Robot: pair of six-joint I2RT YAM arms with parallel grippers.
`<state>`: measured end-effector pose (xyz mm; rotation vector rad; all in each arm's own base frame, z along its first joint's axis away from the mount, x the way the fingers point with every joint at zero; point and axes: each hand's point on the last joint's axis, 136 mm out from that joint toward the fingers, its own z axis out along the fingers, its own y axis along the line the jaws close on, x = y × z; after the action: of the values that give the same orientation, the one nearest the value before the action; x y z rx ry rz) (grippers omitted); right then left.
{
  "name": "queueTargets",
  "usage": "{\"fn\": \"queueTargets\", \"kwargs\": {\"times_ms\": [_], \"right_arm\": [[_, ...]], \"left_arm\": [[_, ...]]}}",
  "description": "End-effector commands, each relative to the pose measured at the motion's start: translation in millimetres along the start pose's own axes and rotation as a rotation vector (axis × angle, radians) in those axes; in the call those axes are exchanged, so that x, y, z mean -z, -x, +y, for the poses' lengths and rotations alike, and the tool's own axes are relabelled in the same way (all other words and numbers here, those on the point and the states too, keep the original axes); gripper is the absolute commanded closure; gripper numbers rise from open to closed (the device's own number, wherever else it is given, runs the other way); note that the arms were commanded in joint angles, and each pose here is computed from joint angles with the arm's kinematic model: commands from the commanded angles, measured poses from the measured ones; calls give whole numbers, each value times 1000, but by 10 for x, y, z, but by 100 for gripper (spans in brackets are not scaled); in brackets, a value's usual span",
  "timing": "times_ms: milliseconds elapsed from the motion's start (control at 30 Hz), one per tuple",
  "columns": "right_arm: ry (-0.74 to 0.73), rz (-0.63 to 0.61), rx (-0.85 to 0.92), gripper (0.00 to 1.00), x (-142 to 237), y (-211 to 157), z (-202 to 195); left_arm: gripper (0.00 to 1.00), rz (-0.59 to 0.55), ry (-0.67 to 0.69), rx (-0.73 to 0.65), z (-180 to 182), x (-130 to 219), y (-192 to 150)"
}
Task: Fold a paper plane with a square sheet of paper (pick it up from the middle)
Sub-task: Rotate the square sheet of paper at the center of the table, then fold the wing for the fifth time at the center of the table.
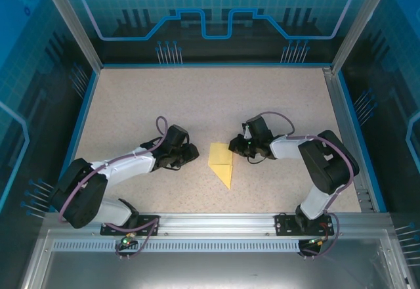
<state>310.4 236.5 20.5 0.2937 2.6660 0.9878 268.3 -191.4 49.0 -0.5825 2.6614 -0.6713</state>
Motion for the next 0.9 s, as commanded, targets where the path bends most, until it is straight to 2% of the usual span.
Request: {"fn": "queueTargets", "kwargs": {"times_ms": [0,133,233,300,467,600,867], "right_arm": [[10,-45,14,77,115,129,77],[-62,-34,74,63,306,94,37],[-105,-28,121,58,482,35,10],[-79,-4,170,61,562,-45,88],[17,146,287,83,566,-461,376],[-9,233,344,93,451,-758,429],[-55,266,324,94,264,-827,292]], "left_arm": [[58,15,-46,-19,-156,2,17],[58,20,-53,-27,-159,3,-2],[57,29,-56,-29,-158,-17,-21],[57,37,-68,-33,-187,-34,-30],[57,59,-95,-48,-286,-78,-44],[57,70,-103,-57,-333,-98,-62],[57,97,-110,-71,-378,-130,-122]]}}
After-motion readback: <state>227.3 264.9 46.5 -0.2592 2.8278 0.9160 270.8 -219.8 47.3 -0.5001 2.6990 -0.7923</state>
